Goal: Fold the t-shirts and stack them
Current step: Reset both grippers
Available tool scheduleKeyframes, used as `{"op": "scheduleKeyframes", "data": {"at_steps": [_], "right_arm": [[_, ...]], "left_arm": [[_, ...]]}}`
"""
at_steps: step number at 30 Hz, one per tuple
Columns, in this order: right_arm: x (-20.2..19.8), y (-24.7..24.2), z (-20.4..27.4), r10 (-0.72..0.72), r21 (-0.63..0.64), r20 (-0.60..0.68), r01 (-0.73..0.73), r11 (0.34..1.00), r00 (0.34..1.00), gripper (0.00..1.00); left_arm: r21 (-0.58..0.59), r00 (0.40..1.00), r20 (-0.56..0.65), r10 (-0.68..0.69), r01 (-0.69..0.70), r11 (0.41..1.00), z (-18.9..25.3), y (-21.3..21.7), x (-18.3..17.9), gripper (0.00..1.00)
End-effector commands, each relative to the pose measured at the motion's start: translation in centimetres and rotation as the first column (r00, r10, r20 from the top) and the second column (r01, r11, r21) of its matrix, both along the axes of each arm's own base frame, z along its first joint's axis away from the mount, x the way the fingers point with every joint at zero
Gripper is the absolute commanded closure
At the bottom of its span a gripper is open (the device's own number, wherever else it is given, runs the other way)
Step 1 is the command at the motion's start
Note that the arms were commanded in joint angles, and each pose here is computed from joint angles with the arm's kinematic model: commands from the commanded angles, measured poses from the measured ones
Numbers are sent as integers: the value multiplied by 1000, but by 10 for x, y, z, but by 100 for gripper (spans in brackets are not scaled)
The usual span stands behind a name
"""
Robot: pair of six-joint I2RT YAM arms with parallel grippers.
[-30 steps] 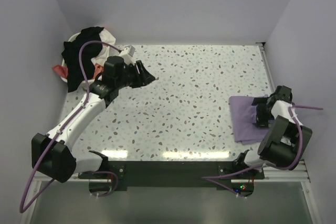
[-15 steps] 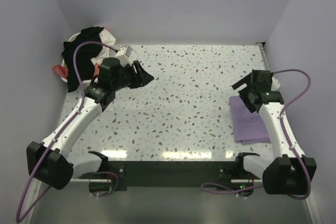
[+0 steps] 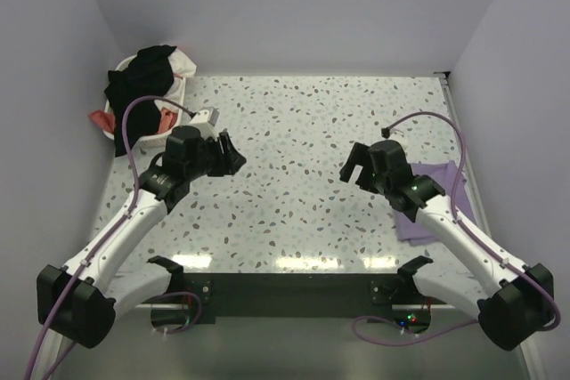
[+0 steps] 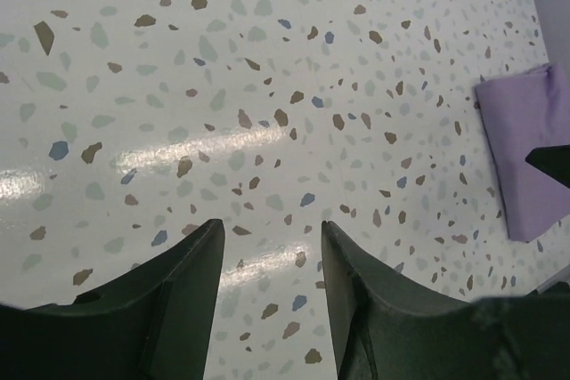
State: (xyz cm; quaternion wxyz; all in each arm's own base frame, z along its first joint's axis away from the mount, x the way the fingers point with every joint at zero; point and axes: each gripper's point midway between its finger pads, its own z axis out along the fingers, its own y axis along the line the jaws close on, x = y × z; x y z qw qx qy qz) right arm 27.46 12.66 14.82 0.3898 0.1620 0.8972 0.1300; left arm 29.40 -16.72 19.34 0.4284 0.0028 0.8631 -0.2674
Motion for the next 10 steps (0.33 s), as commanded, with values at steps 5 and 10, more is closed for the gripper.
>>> {"op": "scheduleKeyframes", "data": {"at_steps": [5,10], "right_arm": [[8,12,30,146,-22,165,-144,989,975,1],[13,10,34,143,-41,185,-138,990,972,1]], "left_arm": [[88,998,55,-4,-1,996,3,15,-8,46],[134,997,72,-22,13,991,11,20,-9,46]]}}
